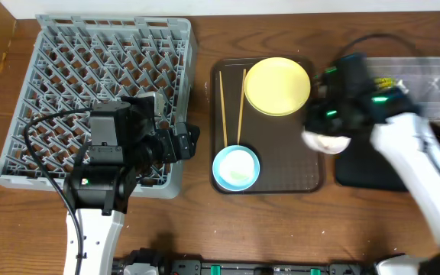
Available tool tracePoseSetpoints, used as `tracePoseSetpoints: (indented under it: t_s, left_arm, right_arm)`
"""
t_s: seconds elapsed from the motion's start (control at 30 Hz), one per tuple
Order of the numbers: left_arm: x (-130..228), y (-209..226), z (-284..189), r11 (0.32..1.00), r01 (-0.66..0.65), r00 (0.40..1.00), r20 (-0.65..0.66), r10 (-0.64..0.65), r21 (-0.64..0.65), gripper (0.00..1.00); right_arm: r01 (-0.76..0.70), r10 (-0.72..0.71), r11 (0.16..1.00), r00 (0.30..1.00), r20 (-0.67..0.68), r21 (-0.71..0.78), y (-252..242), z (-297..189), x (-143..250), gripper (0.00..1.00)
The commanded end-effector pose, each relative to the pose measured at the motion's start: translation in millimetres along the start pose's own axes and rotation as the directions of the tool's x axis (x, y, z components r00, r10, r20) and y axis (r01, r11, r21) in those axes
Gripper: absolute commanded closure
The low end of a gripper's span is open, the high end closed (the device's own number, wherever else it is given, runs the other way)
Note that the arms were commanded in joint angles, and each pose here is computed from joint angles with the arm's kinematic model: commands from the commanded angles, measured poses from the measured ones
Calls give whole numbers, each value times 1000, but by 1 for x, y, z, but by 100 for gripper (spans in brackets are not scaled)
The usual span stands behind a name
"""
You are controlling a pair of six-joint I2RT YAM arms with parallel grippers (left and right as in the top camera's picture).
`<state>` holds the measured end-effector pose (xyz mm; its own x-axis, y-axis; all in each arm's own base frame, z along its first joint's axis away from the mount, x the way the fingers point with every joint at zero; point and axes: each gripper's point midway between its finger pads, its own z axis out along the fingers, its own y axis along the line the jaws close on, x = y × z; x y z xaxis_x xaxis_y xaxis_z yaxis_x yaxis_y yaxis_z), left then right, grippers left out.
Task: Sort waste into correct bins and load items into the dishwasher
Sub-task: 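Tip the white bowl over the black tray to dump the rice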
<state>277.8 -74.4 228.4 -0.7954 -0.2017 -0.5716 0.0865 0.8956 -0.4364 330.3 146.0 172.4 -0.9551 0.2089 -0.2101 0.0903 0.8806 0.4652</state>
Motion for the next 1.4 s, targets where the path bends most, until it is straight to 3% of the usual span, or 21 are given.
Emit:
tracePoseSetpoints:
  t_s: [0.0, 0.17, 0.27, 0.37, 0.43, 0.57, 0.7, 0.83, 1.37]
  left_arm:
    - [-6, -5, -5, 1000, -9, 1000, 18, 9, 12, 4]
    - [-6, -5, -5, 1000, -9, 1000, 18, 9, 12, 4]
    - [-6, -5, -5, 1000, -9, 1000, 18, 9, 12, 4]
    - [-6, -5, -5, 1000, -9, 1000, 18, 9, 12, 4]
    - [-6, -5, -5, 1000, -9, 1000, 18, 9, 12, 4]
    - [-6, -5, -5, 1000, -9, 1000, 18, 9, 12, 4]
    - [-6, -5, -5, 1000, -9, 1000, 18, 9, 12, 4]
    - [-6, -5, -5, 1000, -9, 1000, 18, 9, 12, 4]
    - [-6, -5, -5, 1000, -9, 1000, 18, 9, 12, 4]
  right_arm:
    - [-66, 65, 989, 998, -12, -130, -13, -26, -12, 99]
    - [-149, 143, 952, 989, -42, -266, -52, -40, -18, 99]
    - [-210, 199, 878, 977, -71, -429, -64, -46, -16, 99]
    - [-255, 266, 842, 963, -44, -475, -90, -42, -18, 99]
    - [-228, 277, 807, 961, 8, -545, -101, -44, -23, 99]
    - [-75, 260, 658, 957, 132, -749, -106, -66, -32, 99]
    - [-74, 298, 623, 943, 149, -778, -120, -71, -27, 99]
    - [31, 262, 560, 941, 213, -828, -115, -89, -26, 99]
    - [60, 248, 570, 938, 241, -820, -117, -90, -27, 99]
